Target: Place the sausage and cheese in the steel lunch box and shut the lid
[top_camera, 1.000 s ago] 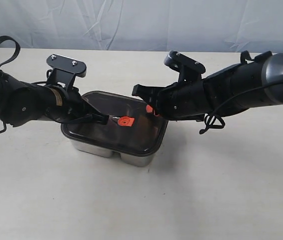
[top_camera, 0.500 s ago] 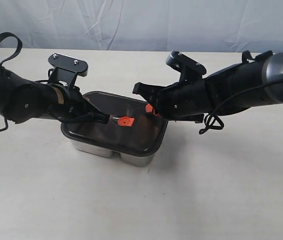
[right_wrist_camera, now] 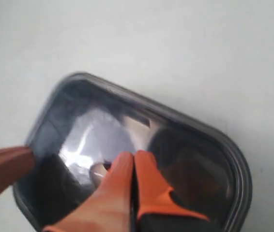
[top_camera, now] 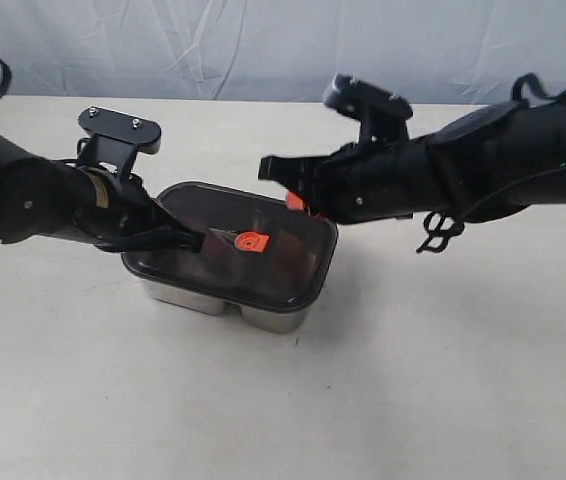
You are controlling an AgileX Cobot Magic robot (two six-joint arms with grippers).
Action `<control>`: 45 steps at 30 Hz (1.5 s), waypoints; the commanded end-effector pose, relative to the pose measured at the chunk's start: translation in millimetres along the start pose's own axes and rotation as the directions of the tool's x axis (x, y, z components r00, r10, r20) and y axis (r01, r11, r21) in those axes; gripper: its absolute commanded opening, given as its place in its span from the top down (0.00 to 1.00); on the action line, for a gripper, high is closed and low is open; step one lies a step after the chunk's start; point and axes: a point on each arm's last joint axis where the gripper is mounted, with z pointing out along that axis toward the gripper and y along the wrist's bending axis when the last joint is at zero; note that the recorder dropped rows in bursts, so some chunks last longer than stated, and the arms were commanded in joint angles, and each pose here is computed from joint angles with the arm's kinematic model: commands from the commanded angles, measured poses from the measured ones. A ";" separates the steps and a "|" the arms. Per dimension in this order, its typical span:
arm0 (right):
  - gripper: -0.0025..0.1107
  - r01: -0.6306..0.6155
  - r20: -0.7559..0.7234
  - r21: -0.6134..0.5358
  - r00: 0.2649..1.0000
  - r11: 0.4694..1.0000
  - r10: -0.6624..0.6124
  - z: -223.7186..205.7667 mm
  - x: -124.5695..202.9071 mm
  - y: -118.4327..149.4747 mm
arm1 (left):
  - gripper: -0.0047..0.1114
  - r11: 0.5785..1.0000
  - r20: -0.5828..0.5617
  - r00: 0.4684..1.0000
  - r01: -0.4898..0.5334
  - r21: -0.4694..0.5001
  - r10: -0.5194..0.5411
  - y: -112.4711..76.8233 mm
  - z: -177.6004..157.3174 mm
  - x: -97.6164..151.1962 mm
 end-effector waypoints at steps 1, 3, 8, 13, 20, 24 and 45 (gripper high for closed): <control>0.99 0.113 0.176 -0.048 0.979 0.992 -0.103 -56.2 -27.2 23.6 | 0.96 1.000 0.158 0.987 -0.013 0.004 0.012 -0.1 -63.4 -19.7; 0.99 0.199 0.229 -0.081 0.957 0.977 -0.176 -83.3 -32.5 34.7 | 0.96 1.000 0.216 0.976 -0.022 -0.002 0.022 0.8 -92.1 -23.8; 0.99 0.326 0.257 -0.129 0.923 0.937 -0.286 -149.1 -25.4 45.3 | 0.96 0.999 0.485 0.874 0.006 0.036 -0.023 3.4 -194.3 -16.1; 0.99 0.324 0.019 0.226 0.941 0.918 -0.337 -193.0 -11.9 -3.3 | 0.96 0.997 0.675 0.735 0.021 0.069 -0.062 10.1 -277.8 25.0; 0.99 0.236 -0.022 0.503 0.965 0.832 -0.260 -249.3 20.3 -36.1 | 0.96 0.997 0.706 0.704 0.048 0.064 -0.079 19.4 -324.9 81.0; 0.99 0.168 -0.006 0.448 0.983 0.878 -0.185 -270.6 41.3 -34.4 | 0.96 0.996 0.758 0.647 0.044 0.076 -0.086 21.1 -339.5 94.8; 0.99 -0.037 0.639 0.538 0.669 0.842 -0.379 -308.4 129.0 -73.4 | 0.96 0.997 0.787 0.611 0.040 0.070 -0.080 22.8 -347.5 103.1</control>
